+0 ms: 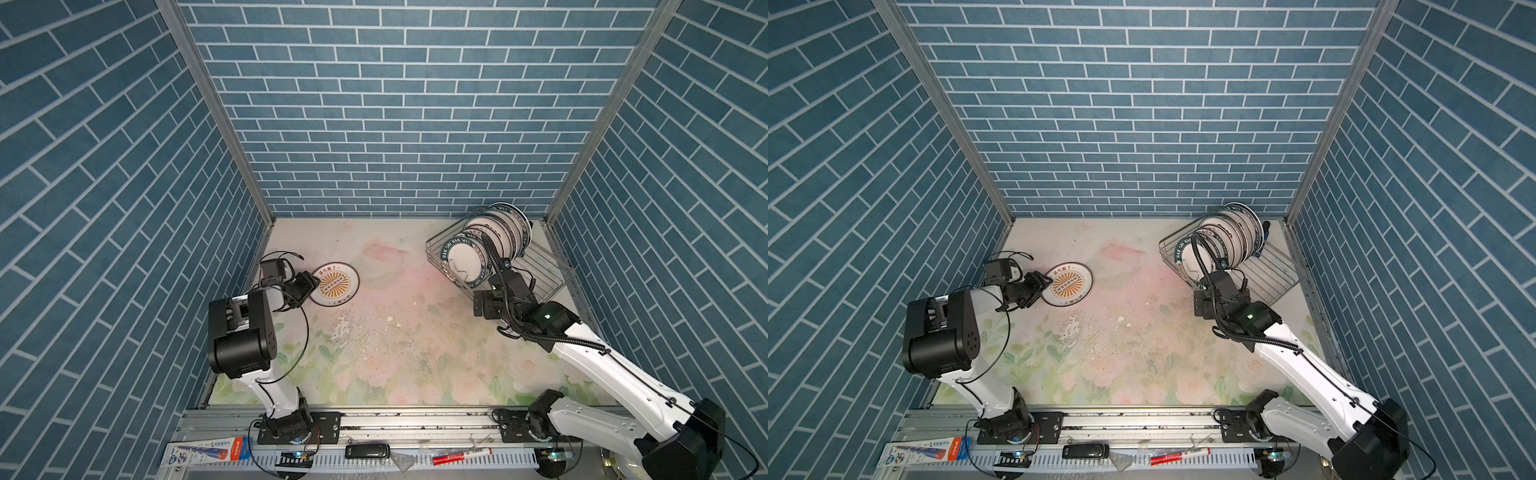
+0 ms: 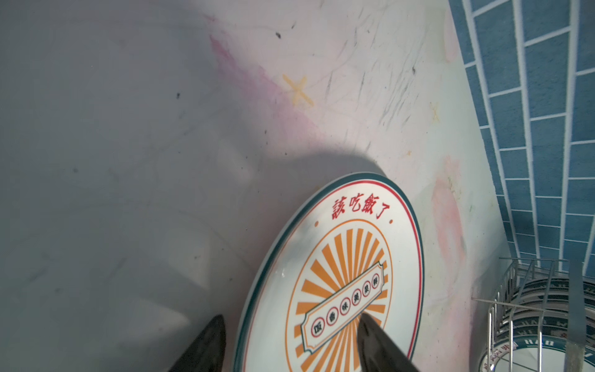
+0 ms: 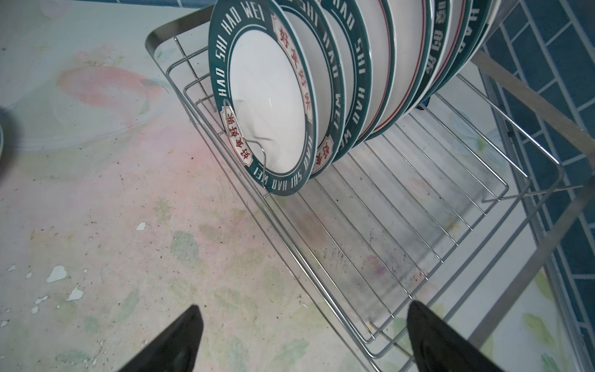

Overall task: Unload the plates from the dish rack
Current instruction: 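Lower the sunburst plate onto the table with left gripper while right gripper returns, then raise the left gripper off the plate while right gripper grasps the next green-rimmed plate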

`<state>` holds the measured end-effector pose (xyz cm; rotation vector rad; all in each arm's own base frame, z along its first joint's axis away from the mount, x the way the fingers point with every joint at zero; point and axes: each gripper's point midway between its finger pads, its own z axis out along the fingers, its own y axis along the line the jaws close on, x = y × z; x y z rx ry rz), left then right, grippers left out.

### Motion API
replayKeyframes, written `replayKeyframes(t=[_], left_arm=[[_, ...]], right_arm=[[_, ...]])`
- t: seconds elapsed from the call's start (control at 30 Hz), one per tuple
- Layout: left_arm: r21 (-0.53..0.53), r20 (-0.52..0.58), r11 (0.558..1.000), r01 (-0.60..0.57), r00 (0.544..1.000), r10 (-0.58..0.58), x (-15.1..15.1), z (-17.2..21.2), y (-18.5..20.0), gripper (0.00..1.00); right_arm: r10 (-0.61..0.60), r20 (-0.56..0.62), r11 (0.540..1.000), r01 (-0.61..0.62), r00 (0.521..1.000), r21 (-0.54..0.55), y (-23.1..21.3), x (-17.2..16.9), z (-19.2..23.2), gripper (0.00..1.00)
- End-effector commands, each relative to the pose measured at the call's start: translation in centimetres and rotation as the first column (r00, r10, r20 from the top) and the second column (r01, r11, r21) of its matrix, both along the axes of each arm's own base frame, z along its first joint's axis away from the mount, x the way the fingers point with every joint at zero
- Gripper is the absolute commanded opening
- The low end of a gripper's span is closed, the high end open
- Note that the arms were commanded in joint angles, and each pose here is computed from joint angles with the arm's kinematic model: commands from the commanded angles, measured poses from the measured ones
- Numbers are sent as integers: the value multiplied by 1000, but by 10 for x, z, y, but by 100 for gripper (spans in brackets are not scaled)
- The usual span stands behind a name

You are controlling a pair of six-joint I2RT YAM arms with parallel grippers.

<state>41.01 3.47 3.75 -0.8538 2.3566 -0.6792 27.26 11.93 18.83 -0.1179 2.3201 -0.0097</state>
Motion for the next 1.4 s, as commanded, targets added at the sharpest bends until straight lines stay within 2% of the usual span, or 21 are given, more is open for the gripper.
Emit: replayKeyframes(t=[0.0, 0.17, 0.23, 0.37, 0.5, 0.63, 0.7, 0.8, 0.87, 0.97, 1.17, 1.37], left_arm=[[49, -162, 998, -32, 986, 39, -30, -29, 8, 72], [80, -166, 996, -44, 984, 57, -35, -20, 13, 84], [95, -152, 994, -48, 986, 62, -36, -11, 15, 98], [118, -131, 992, -45, 990, 60, -41, 9, 16, 99], [139, -103, 990, -30, 994, 44, -47, 34, 14, 99], [176, -42, 984, -20, 999, 28, -57, 65, 12, 99], [195, -7, 980, -28, 1000, 30, -64, 79, 12, 99], [239, 16, 971, -23, 1000, 20, -76, 98, 10, 99], [294, 11, 956, -4, 1000, 1, -85, 109, 5, 99], [313, 64, 950, 10, 997, -32, -90, 125, -7, 99], [317, 178, 948, 22, 981, -82, -95, 146, -29, 99], [322, 159, 942, 95, 976, -152, -102, 140, -51, 99]], right_arm=[[-84, 29, 996, 84, 996, -28, -19, 1, -2, 99], [-159, 95, 986, 164, 983, -42, -36, 6, 10, 99], [-181, 145, 982, 187, 973, -34, -41, 10, 19, 99], [-217, 246, 975, 220, 945, 13, -51, 19, 46, 99], [-245, 297, 969, 241, 923, 53, -56, 30, 74, 99], [-203, 318, 979, 189, 926, 75, -43, 43, 93, 99], [-175, 314, 984, 160, 933, 72, -36, 50, 100, 99], [-62, 284, 998, 59, 957, 22, -18, 59, 106, 99], [-43, 264, 999, 49, 963, -15, -14, 67, 106, 99], [22, 242, 999, -12, 970, -46, -1, 77, 103, 99], [93, 149, 995, -97, 984, 21, 13, 98, 88, 99], [151, 34, 987, -152, 988, 56, 25, 121, 60, 99]])
